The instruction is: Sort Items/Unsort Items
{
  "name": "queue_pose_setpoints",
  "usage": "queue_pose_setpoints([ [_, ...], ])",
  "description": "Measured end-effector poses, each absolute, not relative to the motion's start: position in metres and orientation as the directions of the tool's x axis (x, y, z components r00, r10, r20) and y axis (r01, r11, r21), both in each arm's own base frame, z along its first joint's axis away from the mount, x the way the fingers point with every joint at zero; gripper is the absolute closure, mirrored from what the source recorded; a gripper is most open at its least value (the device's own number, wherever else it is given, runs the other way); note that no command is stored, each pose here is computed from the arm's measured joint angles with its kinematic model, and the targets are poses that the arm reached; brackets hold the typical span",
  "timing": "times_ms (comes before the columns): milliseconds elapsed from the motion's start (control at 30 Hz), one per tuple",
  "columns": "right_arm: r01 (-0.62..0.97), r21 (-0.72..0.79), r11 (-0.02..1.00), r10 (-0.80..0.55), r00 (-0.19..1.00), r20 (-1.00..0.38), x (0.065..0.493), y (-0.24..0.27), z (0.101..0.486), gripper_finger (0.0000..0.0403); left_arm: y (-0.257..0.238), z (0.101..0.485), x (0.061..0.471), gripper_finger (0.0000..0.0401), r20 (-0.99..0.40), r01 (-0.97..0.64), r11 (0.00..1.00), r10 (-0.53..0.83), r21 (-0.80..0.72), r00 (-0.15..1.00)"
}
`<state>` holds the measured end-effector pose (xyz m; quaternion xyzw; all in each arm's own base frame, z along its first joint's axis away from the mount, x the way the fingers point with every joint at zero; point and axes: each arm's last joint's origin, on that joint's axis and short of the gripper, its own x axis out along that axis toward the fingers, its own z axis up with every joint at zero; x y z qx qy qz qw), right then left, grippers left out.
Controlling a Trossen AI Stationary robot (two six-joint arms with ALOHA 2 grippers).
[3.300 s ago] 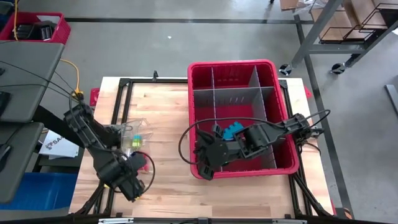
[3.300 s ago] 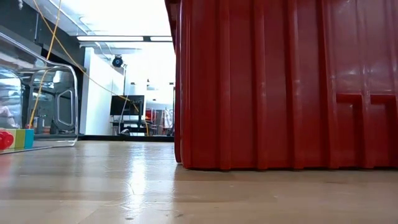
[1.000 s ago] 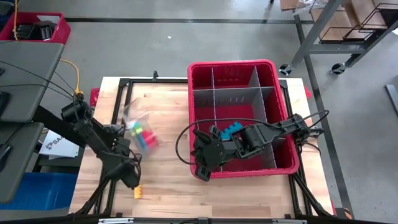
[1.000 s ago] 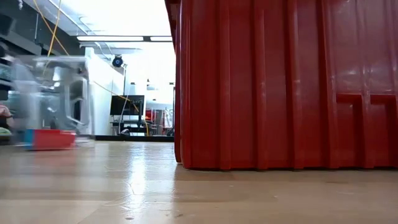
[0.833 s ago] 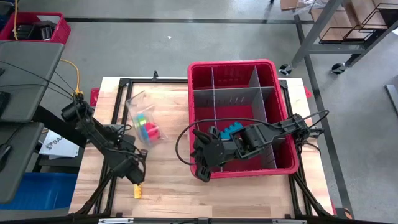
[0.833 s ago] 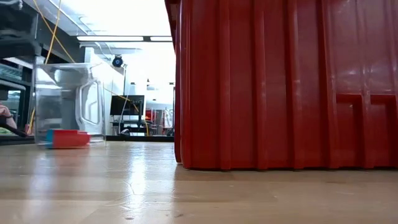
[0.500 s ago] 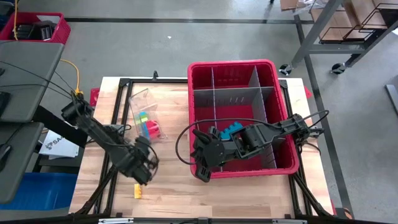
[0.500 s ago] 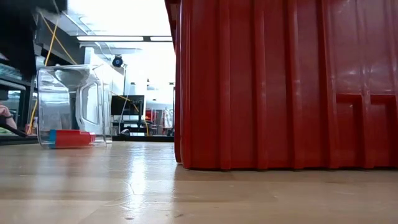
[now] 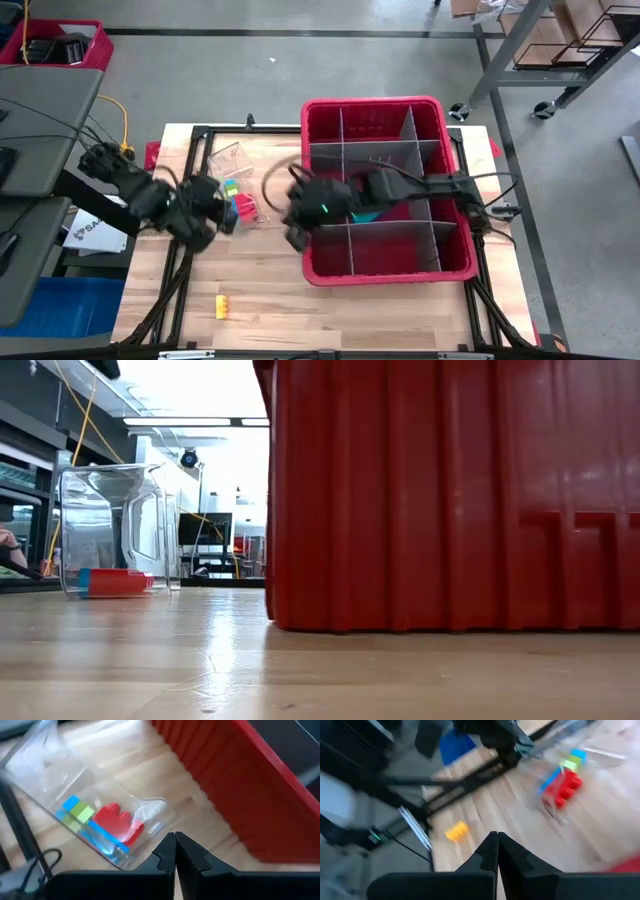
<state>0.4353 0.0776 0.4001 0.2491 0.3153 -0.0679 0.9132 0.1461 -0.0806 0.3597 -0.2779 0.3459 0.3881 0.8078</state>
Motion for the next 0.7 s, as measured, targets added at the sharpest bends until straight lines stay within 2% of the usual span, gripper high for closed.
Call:
queue_pose_setpoints([
  [67, 0.275, 0.493, 0.825, 0.067, 0.82, -0.568, 0.453, 0.054, 0.394, 0.0403, -0.07, 0.361, 0.141, 0.0401, -0.778, -0.834, 0.503, 0.422, -0.227, 0.466],
  [133, 0.248, 0.575, 0.78, 0.113, 0.847, -0.519, 0.471, 0.032, 0.385, 0.0403, -0.07, 0.366, 0.141, 0.0401, -0.746, -0.803, 0.5, 0.387, -0.324, 0.542],
  [233, 0.248, 0.627, 0.739, 0.127, 0.862, -0.491, 0.492, 0.008, 0.364, 0.0403, -0.069, 0.377, 0.133, 0.0401, -0.693, -0.711, 0.585, 0.322, -0.391, 0.645],
  [300, 0.273, 0.638, 0.72, 0.123, 0.855, -0.504, 0.502, 0.0, 0.349, 0.0403, -0.067, 0.38, 0.126, 0.0401, -0.693, -0.693, 0.592, 0.289, -0.412, 0.66],
  [433, 0.306, 0.634, 0.711, 0.122, 0.833, -0.539, 0.509, -0.007, 0.333, 0.0403, -0.063, 0.37, 0.112, 0.0401, -0.784, -0.799, 0.514, 0.335, -0.312, 0.522],
  [567, 0.319, 0.626, 0.712, 0.122, 0.821, -0.557, 0.51, -0.006, 0.328, 0.0403, -0.064, 0.346, 0.121, 0.0401, -0.744, -0.826, 0.465, 0.416, -0.32, 0.523],
  [700, 0.338, 0.613, 0.714, 0.105, 0.814, -0.571, 0.51, -0.004, 0.326, 0.0403, -0.06, 0.309, 0.127, 0.0401, -0.785, -0.92, 0.359, 0.519, -0.158, 0.338],
])
